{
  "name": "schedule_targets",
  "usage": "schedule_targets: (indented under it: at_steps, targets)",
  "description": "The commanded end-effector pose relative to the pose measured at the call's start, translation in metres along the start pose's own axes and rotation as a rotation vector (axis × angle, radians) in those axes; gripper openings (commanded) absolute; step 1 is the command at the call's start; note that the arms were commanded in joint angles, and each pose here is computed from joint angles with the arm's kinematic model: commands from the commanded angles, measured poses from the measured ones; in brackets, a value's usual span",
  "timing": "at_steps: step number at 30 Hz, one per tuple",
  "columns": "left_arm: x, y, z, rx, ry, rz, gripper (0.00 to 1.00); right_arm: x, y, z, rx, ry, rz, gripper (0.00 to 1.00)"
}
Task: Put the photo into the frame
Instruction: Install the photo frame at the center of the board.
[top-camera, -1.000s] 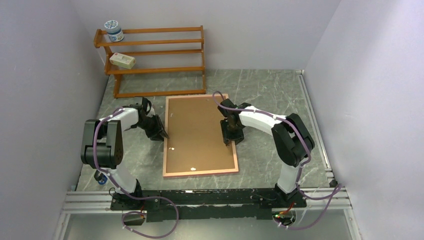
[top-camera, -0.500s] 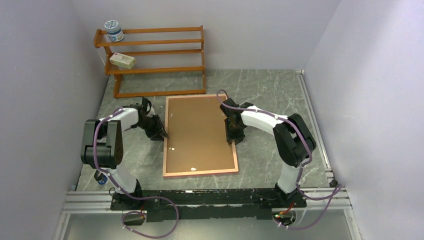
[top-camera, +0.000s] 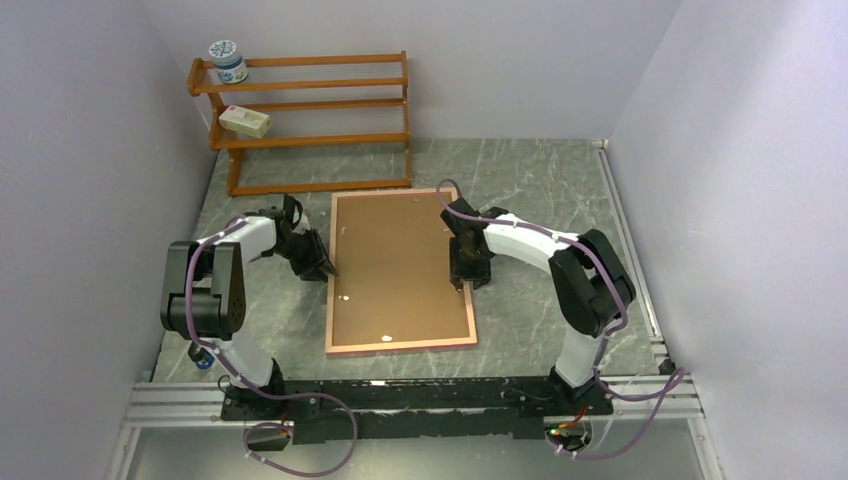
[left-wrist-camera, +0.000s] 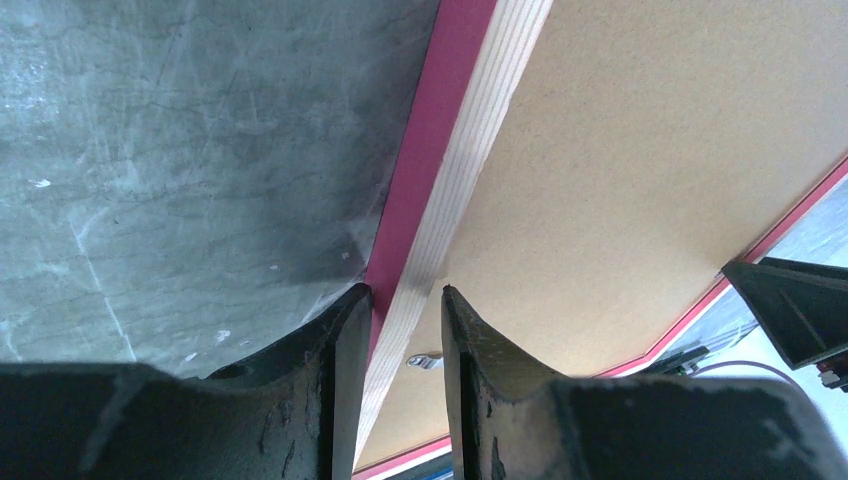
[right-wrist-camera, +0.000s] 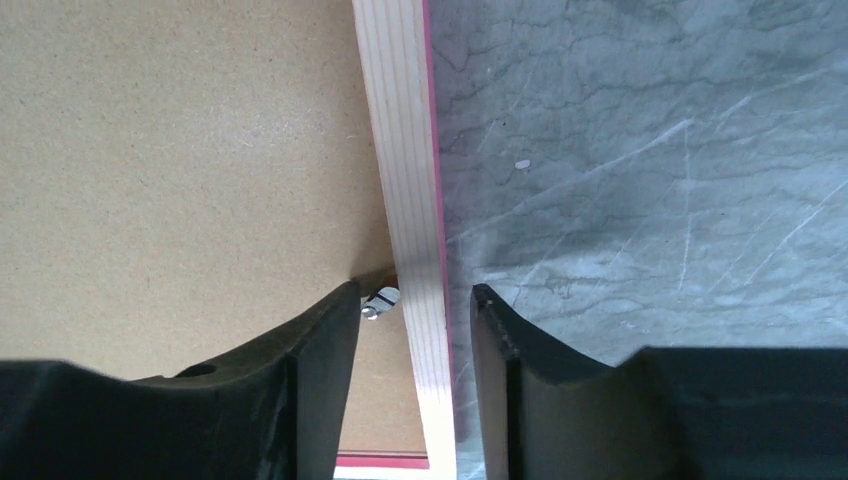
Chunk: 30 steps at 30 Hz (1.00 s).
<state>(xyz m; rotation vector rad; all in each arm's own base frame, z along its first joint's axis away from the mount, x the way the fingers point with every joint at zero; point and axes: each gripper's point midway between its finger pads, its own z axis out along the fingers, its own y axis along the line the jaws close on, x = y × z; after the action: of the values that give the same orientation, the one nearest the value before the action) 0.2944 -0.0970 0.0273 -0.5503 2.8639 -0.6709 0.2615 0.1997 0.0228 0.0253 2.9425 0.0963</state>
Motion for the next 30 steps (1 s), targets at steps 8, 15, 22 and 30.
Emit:
schedule_targets:
  at_steps: [8, 15, 22, 30]
  targets:
    - [-0.005, -0.009, -0.008, 0.024, -0.039, 0.012, 0.38, -0.016, -0.002, -0.022, 0.030, -0.089, 0.028, 0.51]
    - [-0.005, -0.009, -0.007, 0.027, -0.036, 0.010, 0.38, -0.008, -0.006, -0.018, 0.042, -0.064, 0.025, 0.40]
    - [-0.004, -0.009, -0.005, 0.026, -0.030, 0.009, 0.38, -0.008, -0.005, -0.006, 0.055, -0.040, 0.016, 0.36]
    - [-0.005, -0.009, -0.004, 0.029, -0.025, 0.007, 0.38, 0.011, -0.015, 0.008, 0.072, 0.023, -0.030, 0.30]
